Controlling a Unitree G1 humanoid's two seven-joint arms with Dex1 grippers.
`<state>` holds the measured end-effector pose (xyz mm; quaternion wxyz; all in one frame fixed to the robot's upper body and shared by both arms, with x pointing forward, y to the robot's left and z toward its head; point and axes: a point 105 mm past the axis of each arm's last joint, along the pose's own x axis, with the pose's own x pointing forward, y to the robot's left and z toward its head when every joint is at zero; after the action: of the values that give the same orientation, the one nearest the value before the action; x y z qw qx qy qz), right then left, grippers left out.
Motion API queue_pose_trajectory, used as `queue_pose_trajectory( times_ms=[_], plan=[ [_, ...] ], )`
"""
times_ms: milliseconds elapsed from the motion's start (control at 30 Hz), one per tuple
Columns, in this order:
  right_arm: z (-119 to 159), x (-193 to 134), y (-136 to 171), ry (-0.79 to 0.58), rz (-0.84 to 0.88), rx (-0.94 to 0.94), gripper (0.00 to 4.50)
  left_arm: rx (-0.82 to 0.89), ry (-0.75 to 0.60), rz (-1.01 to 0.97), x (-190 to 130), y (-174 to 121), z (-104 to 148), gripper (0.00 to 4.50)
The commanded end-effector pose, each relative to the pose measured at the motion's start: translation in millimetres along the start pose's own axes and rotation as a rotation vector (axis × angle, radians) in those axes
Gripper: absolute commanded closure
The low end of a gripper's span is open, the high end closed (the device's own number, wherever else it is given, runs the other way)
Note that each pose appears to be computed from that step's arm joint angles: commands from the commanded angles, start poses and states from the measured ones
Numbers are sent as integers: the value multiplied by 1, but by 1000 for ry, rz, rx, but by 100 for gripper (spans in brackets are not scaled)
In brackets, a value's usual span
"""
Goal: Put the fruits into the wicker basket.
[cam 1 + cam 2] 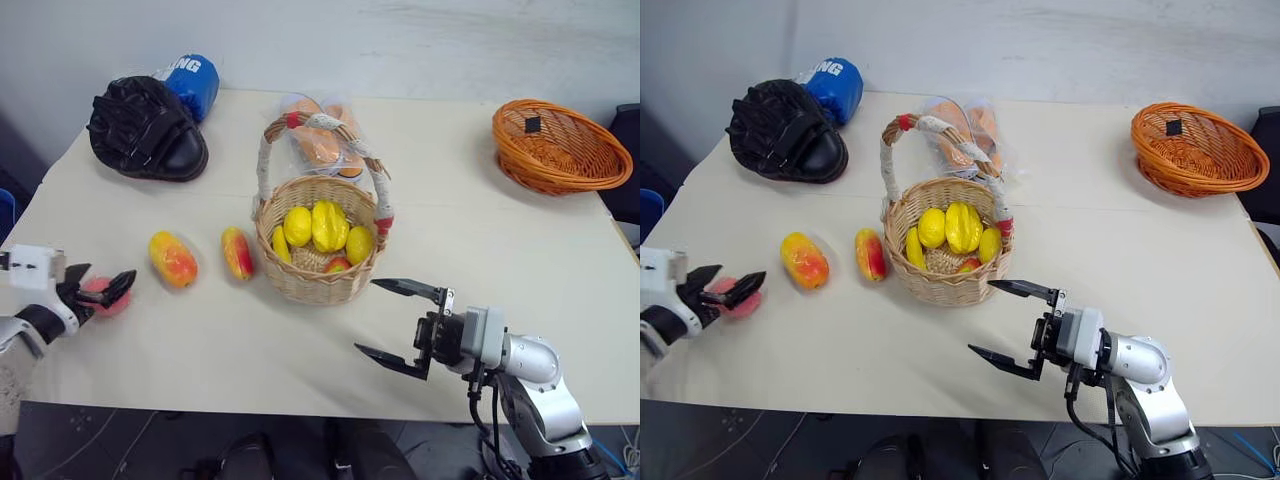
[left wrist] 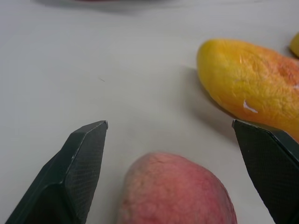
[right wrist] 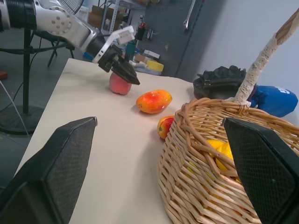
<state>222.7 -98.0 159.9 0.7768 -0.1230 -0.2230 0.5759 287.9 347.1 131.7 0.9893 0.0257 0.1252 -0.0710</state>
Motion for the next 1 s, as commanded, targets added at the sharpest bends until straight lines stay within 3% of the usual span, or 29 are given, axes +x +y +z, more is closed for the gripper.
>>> queue_pose_trajectory(
  times_ms=[33,233,300,400,533,667,833,1000],
  plan=[
    [7,-2,-1,-11,-18,-22,2,7,27,-34,2,-4,-4,19],
    [6,-10,-4,27,-55,-34,0,13,81,-62,-11,-6,-22,189],
    [7,-19,-15,49,-121,-48,0,52,32,-107,-17,-11,-21,217],
    [15,-27,-27,64,-178,-84,0,129,-143,-280,-29,-35,10,218],
    [15,-49,-32,132,-242,-95,0,239,-295,-759,-40,-118,71,218],
    [16,-58,-40,158,-317,-111,0,360,-358,-1019,-26,-188,98,218],
    [18,-62,-36,183,-367,-113,0,471,-421,-1040,21,-244,124,218],
    [17,-61,-29,191,-409,-103,0,476,-441,-992,54,-260,133,218]
  ],
)
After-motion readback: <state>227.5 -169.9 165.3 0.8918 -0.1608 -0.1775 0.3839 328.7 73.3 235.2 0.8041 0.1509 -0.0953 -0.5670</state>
